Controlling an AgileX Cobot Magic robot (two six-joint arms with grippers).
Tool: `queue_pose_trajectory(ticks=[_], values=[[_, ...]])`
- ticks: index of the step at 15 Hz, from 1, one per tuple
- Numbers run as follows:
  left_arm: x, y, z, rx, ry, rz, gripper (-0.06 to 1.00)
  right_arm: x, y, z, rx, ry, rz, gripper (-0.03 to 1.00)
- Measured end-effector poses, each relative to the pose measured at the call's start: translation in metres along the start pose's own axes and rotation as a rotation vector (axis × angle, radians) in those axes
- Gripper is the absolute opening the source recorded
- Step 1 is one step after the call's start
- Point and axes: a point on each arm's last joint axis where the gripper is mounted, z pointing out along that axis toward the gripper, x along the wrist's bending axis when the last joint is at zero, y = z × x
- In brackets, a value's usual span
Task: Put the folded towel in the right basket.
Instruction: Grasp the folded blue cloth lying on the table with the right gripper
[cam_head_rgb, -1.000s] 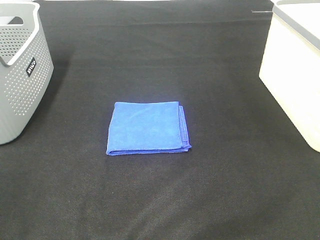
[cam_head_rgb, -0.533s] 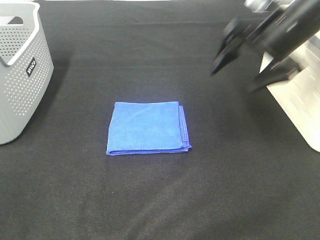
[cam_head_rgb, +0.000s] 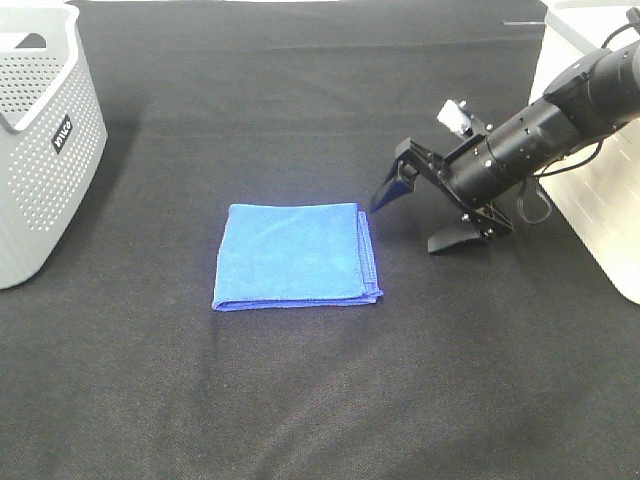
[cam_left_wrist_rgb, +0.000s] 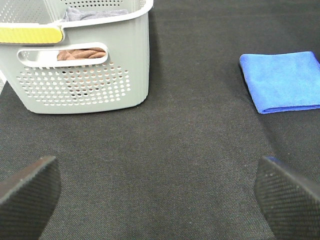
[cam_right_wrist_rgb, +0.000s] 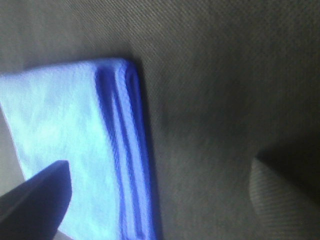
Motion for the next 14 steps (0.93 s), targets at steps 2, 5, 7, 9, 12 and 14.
queue_pose_trajectory(ticks=[2, 5, 7, 9, 12, 14], values=[[0.000, 0.000, 0.000, 0.000, 0.000, 0.000, 0.98, 0.000, 0.005, 0.005, -0.004, 0.011, 0.019, 0.95], [0.000, 0.000, 0.000, 0.000, 0.000, 0.000, 0.98, 0.014, 0.000, 0.025, 0.011, 0.003, 0.030, 0.93], [0.000, 0.000, 0.000, 0.000, 0.000, 0.000, 0.98, 0.041, -0.016, 0.052, 0.047, 0.011, -0.003, 0.92], [0.000, 0.000, 0.000, 0.000, 0.000, 0.000, 0.98, 0.074, -0.037, 0.076, 0.101, 0.031, -0.056, 0.90], [0.000, 0.000, 0.000, 0.000, 0.000, 0.000, 0.98, 0.092, -0.046, 0.093, 0.122, 0.032, -0.067, 0.57], [0.000, 0.000, 0.000, 0.000, 0.000, 0.000, 0.98, 0.091, -0.045, 0.094, 0.124, 0.025, -0.071, 0.34]])
